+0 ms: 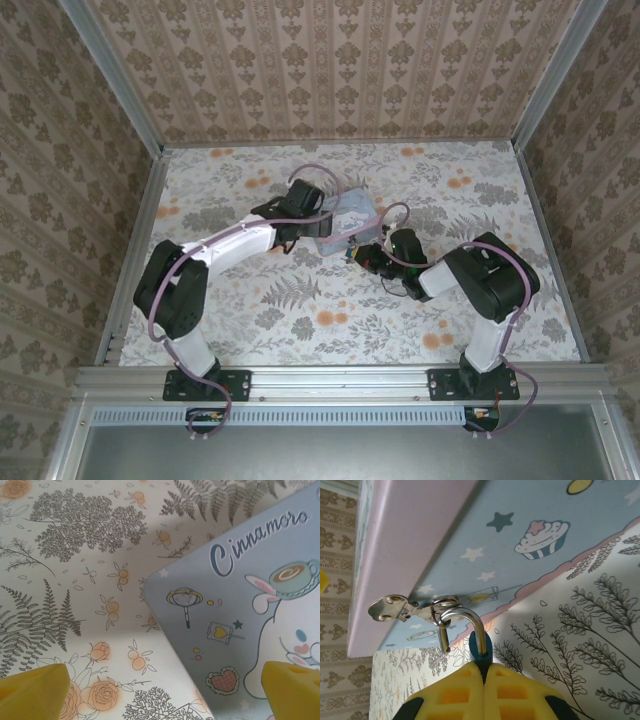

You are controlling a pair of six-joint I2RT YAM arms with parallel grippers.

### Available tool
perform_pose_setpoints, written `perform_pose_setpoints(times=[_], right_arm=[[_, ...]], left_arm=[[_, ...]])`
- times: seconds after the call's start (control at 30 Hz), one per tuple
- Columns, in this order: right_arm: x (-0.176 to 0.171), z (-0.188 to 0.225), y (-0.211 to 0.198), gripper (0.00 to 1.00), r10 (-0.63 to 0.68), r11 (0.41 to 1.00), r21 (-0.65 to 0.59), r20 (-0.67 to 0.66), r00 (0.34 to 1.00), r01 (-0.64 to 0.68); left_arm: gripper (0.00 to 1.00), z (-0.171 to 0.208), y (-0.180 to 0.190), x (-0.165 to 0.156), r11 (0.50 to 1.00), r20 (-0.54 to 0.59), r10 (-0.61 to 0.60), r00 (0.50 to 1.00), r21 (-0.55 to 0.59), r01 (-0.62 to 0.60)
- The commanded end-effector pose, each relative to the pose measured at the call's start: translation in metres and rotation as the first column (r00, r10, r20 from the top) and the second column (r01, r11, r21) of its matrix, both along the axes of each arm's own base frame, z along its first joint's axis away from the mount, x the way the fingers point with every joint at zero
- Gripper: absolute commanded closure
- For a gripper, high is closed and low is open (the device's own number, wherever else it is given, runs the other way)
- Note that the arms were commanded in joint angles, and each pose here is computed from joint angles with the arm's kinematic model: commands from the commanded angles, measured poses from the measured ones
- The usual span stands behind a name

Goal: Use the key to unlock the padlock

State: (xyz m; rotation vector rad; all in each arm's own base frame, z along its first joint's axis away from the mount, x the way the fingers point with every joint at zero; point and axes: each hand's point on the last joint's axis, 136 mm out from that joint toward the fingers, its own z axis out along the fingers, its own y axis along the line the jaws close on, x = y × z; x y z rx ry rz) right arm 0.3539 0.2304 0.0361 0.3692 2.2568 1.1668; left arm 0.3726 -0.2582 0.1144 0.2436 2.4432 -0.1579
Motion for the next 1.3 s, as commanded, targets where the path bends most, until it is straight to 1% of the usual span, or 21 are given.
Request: perform_pose_setpoints(times=[0.0, 0.23, 0.5, 0.93, 1.1, 1.27], right_arm=[[0.004, 0.006, -0.011, 1.00, -0.060, 0.998, 0.005, -0.002, 0.998, 0.060], [0.008, 0.004, -0.020, 1.00, -0.116, 0.993, 0.015, -0.032, 0.993, 0.116], [0.015, 0.006, -0.030, 1.00, -0.189, 0.981, 0.026, -0.066, 0.980, 0.191], [0.041, 0.019, -0.057, 1.00, -0.272, 0.962, -0.039, -0.073, 0.959, 0.270], [0.051, 0.019, -0.075, 1.00, -0.315, 0.949, -0.060, -0.081, 0.946, 0.311], [0.055, 0.015, -0.088, 1.00, -0.346, 0.938, -0.075, -0.095, 0.934, 0.340]], left_arm=[[0.00, -0.006, 0.004, -0.002, 0.996, -0.003, -0.009, 1.000, 0.089, 0.009], [0.00, -0.023, -0.002, -0.012, 0.987, -0.019, -0.030, 0.999, 0.159, 0.033], [0.00, -0.043, -0.006, -0.021, 0.976, -0.043, -0.045, 0.998, 0.212, 0.053], [0.00, -0.064, -0.008, -0.030, 0.965, -0.084, -0.060, 0.995, 0.251, 0.079], [0.00, -0.071, -0.008, -0.031, 0.962, -0.099, -0.058, 0.993, 0.259, 0.082], [0.01, -0.075, -0.011, -0.031, 0.962, -0.108, -0.060, 0.992, 0.257, 0.086]])
